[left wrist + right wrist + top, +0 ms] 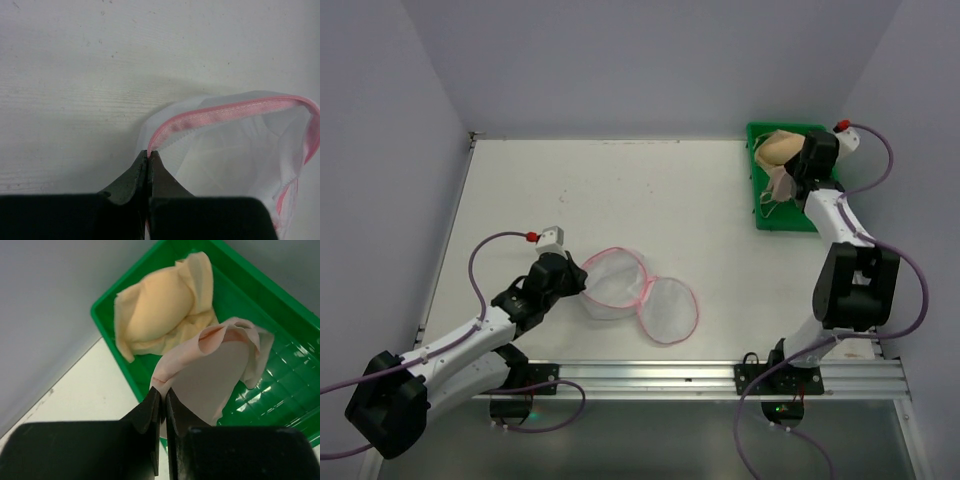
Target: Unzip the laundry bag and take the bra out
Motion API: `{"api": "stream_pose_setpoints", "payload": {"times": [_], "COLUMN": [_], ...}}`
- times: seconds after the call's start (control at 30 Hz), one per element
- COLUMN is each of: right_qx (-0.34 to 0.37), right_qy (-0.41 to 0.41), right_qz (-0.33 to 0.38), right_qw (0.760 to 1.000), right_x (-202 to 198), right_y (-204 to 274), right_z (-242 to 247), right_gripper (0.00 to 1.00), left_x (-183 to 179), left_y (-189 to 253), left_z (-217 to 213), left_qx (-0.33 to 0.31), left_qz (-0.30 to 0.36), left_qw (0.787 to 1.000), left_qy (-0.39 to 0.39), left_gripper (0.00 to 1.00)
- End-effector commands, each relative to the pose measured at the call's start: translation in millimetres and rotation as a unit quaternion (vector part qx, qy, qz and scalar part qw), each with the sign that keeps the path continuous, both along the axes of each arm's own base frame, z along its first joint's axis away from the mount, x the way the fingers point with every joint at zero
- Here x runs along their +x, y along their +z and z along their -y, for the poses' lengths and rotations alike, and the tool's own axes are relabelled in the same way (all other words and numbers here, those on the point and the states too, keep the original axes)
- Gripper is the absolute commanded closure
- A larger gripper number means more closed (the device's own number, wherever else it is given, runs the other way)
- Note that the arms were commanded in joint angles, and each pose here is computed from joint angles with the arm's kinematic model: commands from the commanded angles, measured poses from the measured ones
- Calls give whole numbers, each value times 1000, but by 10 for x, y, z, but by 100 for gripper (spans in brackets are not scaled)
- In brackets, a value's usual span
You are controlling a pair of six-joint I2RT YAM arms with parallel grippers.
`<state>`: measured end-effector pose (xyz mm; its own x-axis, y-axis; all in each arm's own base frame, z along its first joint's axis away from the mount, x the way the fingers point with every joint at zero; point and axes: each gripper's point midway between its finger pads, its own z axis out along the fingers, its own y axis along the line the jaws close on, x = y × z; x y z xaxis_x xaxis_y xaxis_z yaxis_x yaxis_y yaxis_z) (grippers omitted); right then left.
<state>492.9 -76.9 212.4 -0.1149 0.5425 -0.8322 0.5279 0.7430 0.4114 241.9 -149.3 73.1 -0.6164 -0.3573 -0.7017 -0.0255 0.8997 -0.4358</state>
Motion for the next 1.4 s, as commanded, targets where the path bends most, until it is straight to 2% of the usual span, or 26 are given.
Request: {"api": "stream_pose_setpoints", "payload": {"times": [0.0, 0.1, 0.13, 0.2, 0.23, 0.27, 0.33, 0.37, 0.4, 0.5, 0.6, 0.63, 0.67, 0.7, 0.77, 0.87, 1.0, 1.03, 1.13, 1.37], "right_qx": [32, 46, 45, 43, 44, 42, 44, 45, 43, 50, 62, 67, 74, 75, 90, 120, 168, 172, 190, 214], "right_qy": [-25, -31, -33, -20, -16, -12, 9, 18, 42, 91, 132, 159, 171, 197, 240, 311, 366, 367, 388, 483], "right_qz": [18, -22, -18, -40, -37, -26, -13, -5, 18, 22, -6, 8, -13, -1, -36, -90, -127, -154, -195, -263], "right_qw": [999, 998, 998, 998, 998, 999, 999, 999, 998, 994, 989, 985, 982, 978, 966, 938, 906, 901, 881, 807], "right_x": [198, 288, 358, 408, 429, 433, 412, 391, 360, 190, -56, -189, -328, -472, -743, -1231, -1830, -2011, -2367, -2965], "right_y": [8, -272, -189, -278, -228, -107, 11, 76, 286, 463, 372, 509, 300, 406, 84, -271, -669, -899, -1163, -1304], "right_z": [166, 196, 205, 180, 176, 164, 91, 54, -41, -305, -623, -769, -884, -1135, -1429, -1956, -2361, -2370, -2495, -2959], "right_gripper": [93, 79, 68, 60, 54, 42, 31, 22, 18, 9, 9, 9, 10, 11, 11, 13, 15, 15, 16, 19], "left_x": [50, 46, 51, 49, 52, 54, 100, 111, 118, 140, 168, 185, 194, 209, 219, 261, 314, 327, 401, 606], "left_y": [63, 41, 45, 57, 60, 61, 119, 119, 117, 108, 89, 106, 101, 93, 80, 38, -23, -26, -5, 194], "left_z": [50, 66, 70, 89, 91, 86, 112, 110, 119, 149, 184, 201, 206, 219, 241, 253, 216, 215, 190, 88], "left_qx": [-8, -6, -7, -9, -10, -9, -18, -18, -19, -20, -22, -27, -28, -30, -33, -30, -25, -28, -27, -14], "left_qz": [18, 13, 12, 12, 12, 13, 26, 27, 26, 22, 19, 21, 20, 18, 16, 10, 0, -3, -3, 14], "left_qw": [1000, 1000, 1000, 1000, 1000, 1000, 999, 999, 999, 999, 1000, 999, 999, 999, 999, 1000, 999, 999, 998, 994], "left_qy": [-7, -10, -11, -15, -15, -13, -11, -9, -10, -11, -12, -12, -10, -8, -9, -3, 23, 31, 54, 103], "left_gripper": [100, 100, 100, 100, 100, 100, 100, 100, 100, 100, 100, 100, 100, 100, 100, 100, 100, 100, 100, 100]}}
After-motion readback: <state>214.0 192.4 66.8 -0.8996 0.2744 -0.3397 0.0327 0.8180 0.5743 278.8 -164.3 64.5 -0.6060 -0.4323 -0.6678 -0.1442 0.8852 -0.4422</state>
